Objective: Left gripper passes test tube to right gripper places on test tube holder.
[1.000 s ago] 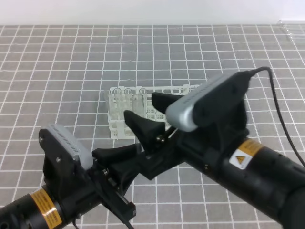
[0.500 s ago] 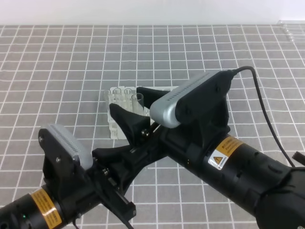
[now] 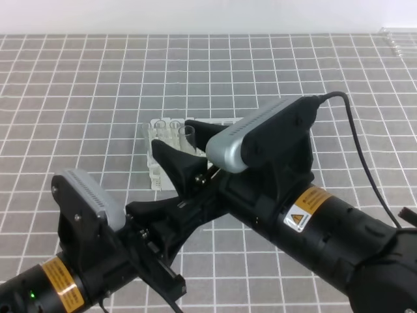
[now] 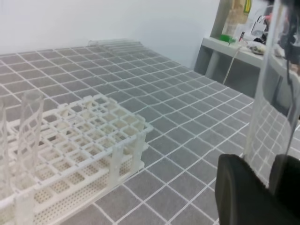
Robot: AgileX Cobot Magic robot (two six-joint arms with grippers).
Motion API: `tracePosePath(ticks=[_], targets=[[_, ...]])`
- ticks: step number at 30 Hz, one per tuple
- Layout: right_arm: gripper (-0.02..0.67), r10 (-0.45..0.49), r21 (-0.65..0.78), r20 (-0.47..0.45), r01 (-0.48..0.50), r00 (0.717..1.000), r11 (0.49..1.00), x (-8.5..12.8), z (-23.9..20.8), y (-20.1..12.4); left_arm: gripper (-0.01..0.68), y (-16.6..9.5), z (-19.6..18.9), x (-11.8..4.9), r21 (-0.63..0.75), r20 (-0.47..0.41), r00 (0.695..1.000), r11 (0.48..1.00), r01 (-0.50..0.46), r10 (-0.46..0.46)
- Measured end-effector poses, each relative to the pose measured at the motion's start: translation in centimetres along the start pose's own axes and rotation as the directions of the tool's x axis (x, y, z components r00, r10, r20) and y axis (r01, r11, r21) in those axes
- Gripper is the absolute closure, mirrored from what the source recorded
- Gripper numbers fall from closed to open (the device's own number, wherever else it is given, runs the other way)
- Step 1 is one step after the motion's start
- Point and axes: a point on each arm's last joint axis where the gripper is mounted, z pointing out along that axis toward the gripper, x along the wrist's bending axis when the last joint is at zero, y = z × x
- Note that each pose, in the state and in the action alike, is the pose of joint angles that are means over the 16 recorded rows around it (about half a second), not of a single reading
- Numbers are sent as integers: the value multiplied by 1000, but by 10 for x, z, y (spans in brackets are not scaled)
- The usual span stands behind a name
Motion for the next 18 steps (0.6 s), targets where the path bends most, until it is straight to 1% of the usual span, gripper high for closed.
tracePosePath(ticks=[12, 18], targets=[[346, 4, 17, 1, -4, 1000, 1000, 0, 3, -4, 656, -1, 0, 0, 12, -4, 1000, 1000, -5, 5], [423, 1, 22, 0, -1, 1000, 1000, 0, 3, -5, 644, -2, 0, 1, 24, -9, 1000, 1000, -7, 7]])
